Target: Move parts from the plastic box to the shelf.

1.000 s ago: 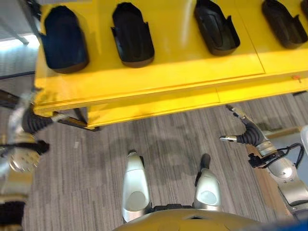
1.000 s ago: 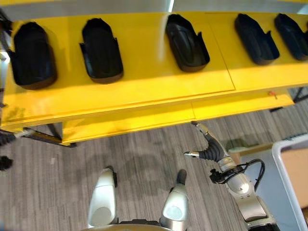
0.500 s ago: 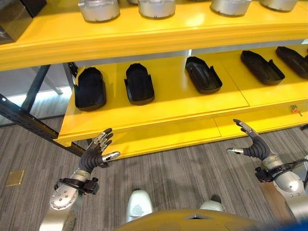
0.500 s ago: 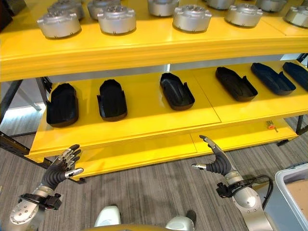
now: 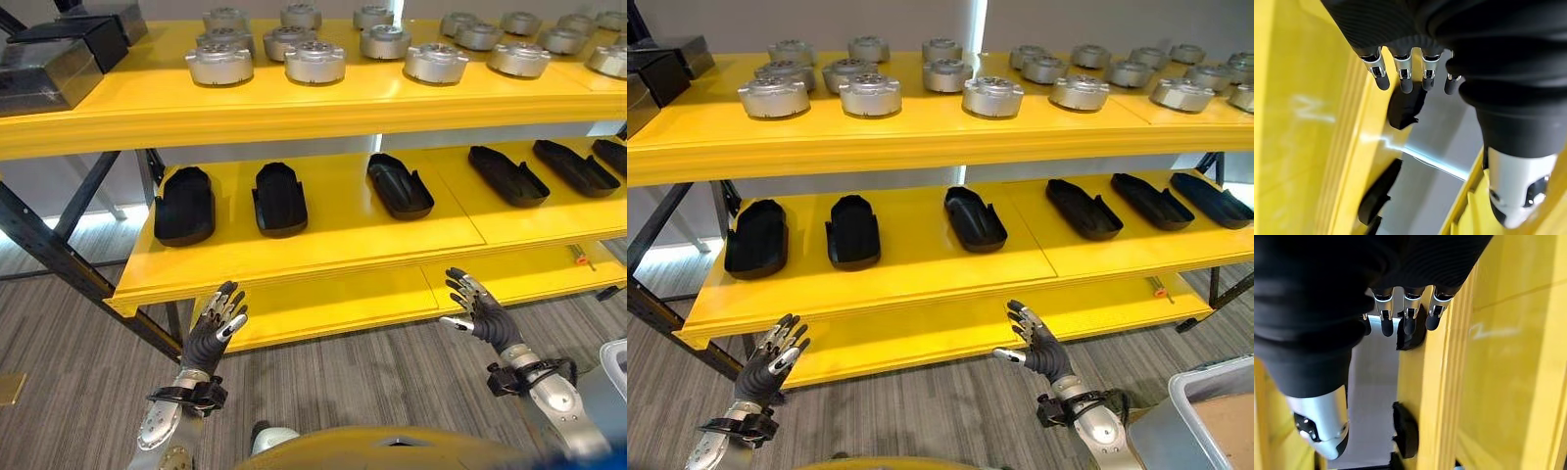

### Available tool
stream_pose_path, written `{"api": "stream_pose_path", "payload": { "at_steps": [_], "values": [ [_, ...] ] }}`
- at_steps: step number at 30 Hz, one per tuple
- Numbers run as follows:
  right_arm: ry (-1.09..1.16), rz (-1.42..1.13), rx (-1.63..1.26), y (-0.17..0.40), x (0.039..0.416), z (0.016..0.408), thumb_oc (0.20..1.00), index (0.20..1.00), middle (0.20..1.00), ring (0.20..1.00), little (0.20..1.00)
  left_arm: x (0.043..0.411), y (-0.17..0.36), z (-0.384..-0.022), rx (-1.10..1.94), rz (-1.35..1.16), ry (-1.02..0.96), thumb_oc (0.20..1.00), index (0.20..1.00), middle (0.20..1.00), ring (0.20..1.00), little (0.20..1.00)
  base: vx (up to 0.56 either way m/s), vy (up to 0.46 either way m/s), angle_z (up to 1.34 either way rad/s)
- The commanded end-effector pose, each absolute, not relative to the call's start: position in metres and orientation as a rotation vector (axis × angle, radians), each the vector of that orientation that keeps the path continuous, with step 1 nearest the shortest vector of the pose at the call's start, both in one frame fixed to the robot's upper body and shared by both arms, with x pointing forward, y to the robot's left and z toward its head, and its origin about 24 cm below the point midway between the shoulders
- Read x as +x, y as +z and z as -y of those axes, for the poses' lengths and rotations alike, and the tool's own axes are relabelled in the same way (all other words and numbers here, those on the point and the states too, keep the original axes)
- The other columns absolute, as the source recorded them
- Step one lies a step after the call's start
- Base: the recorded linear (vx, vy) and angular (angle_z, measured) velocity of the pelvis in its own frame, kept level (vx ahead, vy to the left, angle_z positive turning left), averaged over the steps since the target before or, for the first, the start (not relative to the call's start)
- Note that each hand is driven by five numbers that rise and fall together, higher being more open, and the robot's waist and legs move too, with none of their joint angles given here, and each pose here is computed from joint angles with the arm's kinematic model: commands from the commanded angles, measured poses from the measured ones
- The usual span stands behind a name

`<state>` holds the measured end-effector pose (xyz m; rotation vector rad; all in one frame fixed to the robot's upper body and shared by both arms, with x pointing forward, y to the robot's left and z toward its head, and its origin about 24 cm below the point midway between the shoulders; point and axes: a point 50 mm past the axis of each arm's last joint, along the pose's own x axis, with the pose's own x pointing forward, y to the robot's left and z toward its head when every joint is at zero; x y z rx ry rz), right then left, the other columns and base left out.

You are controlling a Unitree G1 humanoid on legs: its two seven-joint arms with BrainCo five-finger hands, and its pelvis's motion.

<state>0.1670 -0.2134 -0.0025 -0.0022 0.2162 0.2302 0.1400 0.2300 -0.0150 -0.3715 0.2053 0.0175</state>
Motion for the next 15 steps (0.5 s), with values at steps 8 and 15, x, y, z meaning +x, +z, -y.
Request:
{"api": "stream_pose_path", "payload": {
  "at_steps": [8, 15],
  "values": [
    [0.234, -0.074, 0.108, 0.018, 0.199, 0.203, 1.000, 1.000, 1.000, 1.000, 1.000, 0.155, -0.018, -0.209, -0.467, -0.182, -0.055, 1.000, 1.000, 1.000, 1.000, 1.000, -0.04, -0.030, -0.02],
    [0.245, -0.068, 0.142, 0.017, 0.205, 0.192, 1.000, 1.000, 1.000, 1.000, 1.000, 0.162, -0.020, -0.205, -0.447, -0.183, -0.063, 1.000, 1.000, 1.000, 1.000, 1.000, -0.01, -0.016, -0.13]
  ]
}}
